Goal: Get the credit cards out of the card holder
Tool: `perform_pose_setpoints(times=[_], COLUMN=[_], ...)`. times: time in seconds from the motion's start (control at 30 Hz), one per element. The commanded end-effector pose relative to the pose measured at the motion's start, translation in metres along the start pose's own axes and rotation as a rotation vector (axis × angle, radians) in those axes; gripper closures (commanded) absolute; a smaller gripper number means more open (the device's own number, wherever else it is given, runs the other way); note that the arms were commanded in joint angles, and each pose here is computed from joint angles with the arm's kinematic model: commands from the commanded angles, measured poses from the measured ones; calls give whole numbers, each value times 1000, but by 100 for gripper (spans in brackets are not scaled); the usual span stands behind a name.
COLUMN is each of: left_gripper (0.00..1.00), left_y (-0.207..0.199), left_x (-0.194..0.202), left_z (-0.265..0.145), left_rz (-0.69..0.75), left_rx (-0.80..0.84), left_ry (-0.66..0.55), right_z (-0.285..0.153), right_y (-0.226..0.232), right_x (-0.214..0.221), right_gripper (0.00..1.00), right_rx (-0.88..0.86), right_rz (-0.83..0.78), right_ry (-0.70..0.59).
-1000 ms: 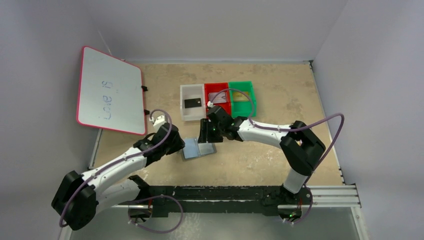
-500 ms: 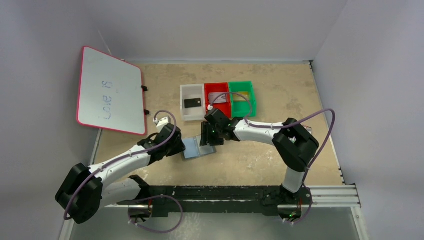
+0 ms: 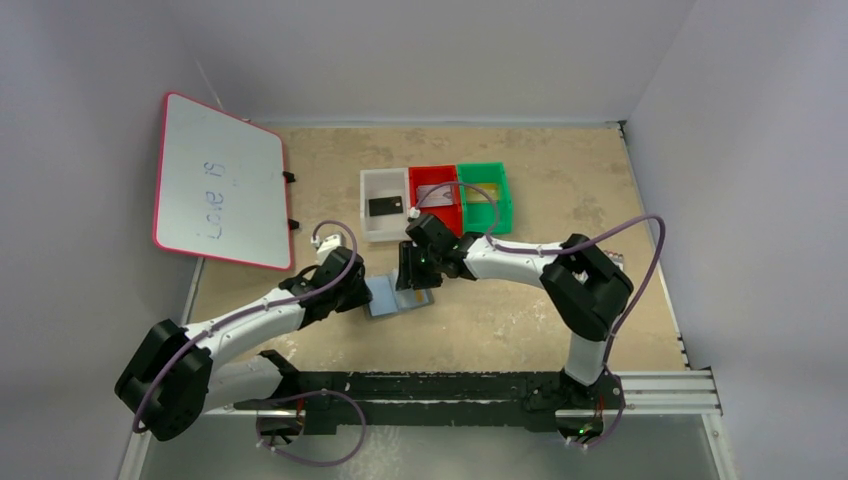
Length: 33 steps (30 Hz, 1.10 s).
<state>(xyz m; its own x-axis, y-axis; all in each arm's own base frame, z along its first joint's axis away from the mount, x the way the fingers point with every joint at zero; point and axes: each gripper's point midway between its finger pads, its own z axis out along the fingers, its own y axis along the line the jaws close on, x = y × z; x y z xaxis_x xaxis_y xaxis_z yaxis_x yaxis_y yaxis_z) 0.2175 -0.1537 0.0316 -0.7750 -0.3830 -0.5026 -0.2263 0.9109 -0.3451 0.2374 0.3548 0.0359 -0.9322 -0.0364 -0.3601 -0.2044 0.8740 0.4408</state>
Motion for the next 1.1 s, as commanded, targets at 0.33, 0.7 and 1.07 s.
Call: perform_pose_setpoints(times=[0.33, 0.7, 1.07], left_gripper=[65, 65, 63], left_y=[-13, -10, -30], left_x=[-4, -14, -41], left_z=[0, -7, -32], left_rz=[1, -21, -88], left_rx=[53, 37, 121], left_ry=[-8, -52, -141], right_z=[-6, 10, 31], right_y=[72, 77, 35], right_x=[-13, -3, 10], right_gripper=[54, 72, 96], right_rx=[-316, -352, -168], right_rz=[-87, -81, -41], right_ry=[27, 104, 122])
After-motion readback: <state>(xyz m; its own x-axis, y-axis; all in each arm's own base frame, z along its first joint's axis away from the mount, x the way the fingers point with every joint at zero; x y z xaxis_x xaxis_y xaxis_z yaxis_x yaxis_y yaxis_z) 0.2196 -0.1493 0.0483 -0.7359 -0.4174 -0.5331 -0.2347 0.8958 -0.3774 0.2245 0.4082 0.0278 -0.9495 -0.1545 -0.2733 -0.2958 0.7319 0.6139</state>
